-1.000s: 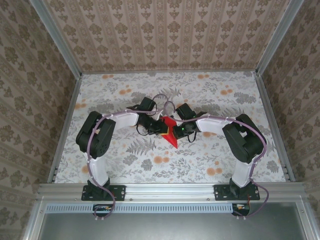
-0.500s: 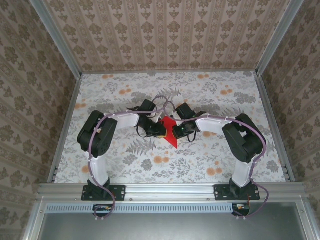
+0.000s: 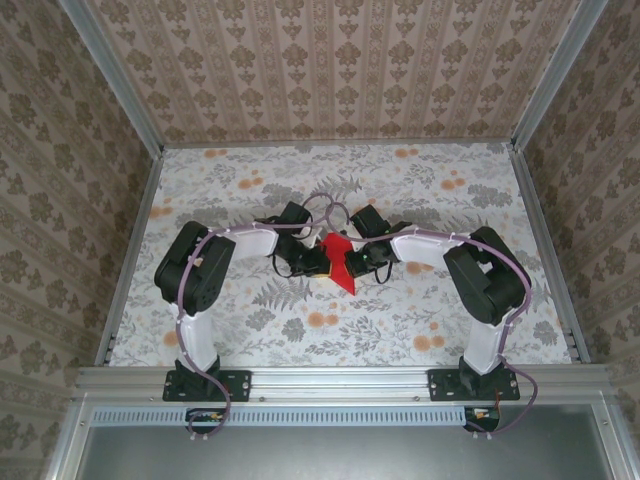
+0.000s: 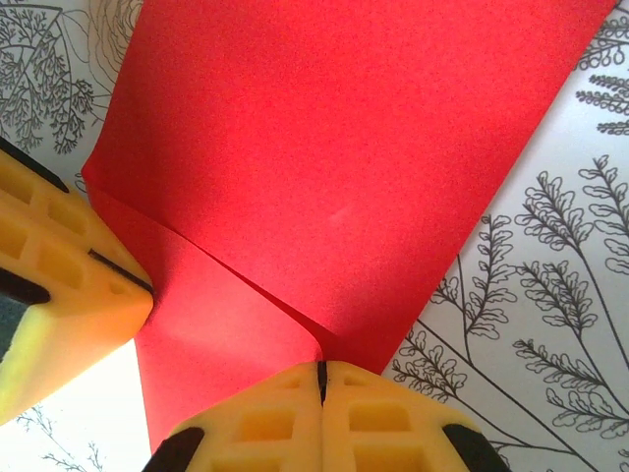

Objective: Fold a paper plane with a square sheet of paper (fold left side to right side)
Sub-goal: Third fold the triangle at the center of the table.

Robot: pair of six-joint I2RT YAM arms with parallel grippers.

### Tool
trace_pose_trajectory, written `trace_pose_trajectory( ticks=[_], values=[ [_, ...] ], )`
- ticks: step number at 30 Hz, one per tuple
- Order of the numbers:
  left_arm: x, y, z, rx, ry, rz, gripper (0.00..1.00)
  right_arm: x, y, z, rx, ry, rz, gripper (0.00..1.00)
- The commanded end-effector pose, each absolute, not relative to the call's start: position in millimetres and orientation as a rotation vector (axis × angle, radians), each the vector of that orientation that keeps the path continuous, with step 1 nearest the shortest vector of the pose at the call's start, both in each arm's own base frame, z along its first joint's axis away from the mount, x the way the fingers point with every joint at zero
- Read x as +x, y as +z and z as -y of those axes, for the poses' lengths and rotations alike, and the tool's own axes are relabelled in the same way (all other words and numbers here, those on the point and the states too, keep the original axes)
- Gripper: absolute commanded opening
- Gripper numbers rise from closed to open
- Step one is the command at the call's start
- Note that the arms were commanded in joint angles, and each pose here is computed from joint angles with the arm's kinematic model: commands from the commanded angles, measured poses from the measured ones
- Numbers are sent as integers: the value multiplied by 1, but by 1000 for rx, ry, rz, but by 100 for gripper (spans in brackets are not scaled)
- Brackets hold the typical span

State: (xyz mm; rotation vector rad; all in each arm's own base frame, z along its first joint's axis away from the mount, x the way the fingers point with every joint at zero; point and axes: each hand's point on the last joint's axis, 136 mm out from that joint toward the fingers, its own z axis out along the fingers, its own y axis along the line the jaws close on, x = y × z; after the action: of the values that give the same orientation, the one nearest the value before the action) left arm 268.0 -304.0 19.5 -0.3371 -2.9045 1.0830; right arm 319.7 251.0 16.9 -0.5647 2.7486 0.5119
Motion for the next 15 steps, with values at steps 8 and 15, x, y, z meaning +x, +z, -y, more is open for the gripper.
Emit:
trace_pose_trajectory(
  ticks=[8,15],
  values=[
    [249,-21,273,-235,841,2901,0,332,50,-247,-381,662,-2730,30],
    [250,-19,274,-234,849,2903,0,303,78,-249,-365,822,-2748,37]
  ],
)
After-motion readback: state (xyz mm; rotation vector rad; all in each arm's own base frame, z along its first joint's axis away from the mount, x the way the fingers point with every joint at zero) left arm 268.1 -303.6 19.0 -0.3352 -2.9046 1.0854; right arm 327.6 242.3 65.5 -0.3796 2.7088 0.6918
